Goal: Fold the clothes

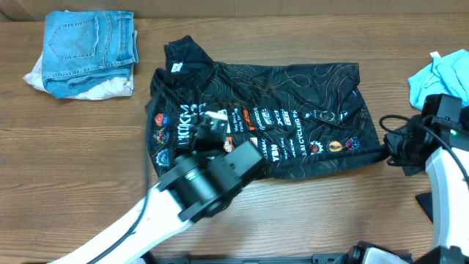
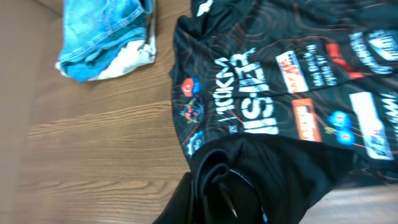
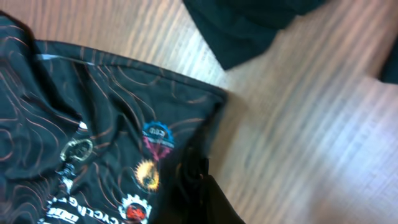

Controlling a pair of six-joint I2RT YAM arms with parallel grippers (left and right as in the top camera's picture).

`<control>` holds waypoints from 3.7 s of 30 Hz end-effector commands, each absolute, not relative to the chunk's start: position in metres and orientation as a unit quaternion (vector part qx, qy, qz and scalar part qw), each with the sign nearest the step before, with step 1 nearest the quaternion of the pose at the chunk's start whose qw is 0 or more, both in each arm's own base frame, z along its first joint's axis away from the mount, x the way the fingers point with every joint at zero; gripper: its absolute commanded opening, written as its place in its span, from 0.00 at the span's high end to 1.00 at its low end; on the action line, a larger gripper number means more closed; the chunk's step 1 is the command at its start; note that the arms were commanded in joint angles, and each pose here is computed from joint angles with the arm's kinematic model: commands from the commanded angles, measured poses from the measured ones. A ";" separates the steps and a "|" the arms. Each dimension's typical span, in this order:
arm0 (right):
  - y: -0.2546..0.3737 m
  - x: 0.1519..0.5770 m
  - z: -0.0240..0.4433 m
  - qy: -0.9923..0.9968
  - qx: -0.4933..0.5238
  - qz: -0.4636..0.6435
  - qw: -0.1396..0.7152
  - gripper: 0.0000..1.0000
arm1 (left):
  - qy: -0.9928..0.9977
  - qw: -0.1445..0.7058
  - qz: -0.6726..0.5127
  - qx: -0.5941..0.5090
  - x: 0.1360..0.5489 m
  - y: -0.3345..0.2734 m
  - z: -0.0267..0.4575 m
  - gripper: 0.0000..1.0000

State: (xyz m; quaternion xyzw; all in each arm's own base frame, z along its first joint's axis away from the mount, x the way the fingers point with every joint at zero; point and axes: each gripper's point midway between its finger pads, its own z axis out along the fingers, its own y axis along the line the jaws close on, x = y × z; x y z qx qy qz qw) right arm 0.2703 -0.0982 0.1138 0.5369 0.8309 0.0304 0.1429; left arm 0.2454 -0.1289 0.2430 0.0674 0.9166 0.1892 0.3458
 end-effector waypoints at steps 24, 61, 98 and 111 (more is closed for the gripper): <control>-0.089 0.335 0.087 0.845 0.499 0.092 0.172 0.95 | 0.912 0.340 0.226 -0.045 0.348 -0.069 0.219 0.95; -0.050 0.307 0.107 0.925 0.362 0.078 0.082 0.68 | 0.999 0.033 0.012 -0.007 0.252 -0.112 0.138 0.84; 0.030 0.337 0.038 0.931 0.302 0.198 0.052 0.78 | 0.983 -0.142 0.058 -0.104 0.232 -0.058 0.003 0.96; 0.030 0.342 0.020 0.931 0.305 0.195 0.044 0.78 | 0.969 -0.135 0.047 -0.203 0.243 0.000 0.000 0.95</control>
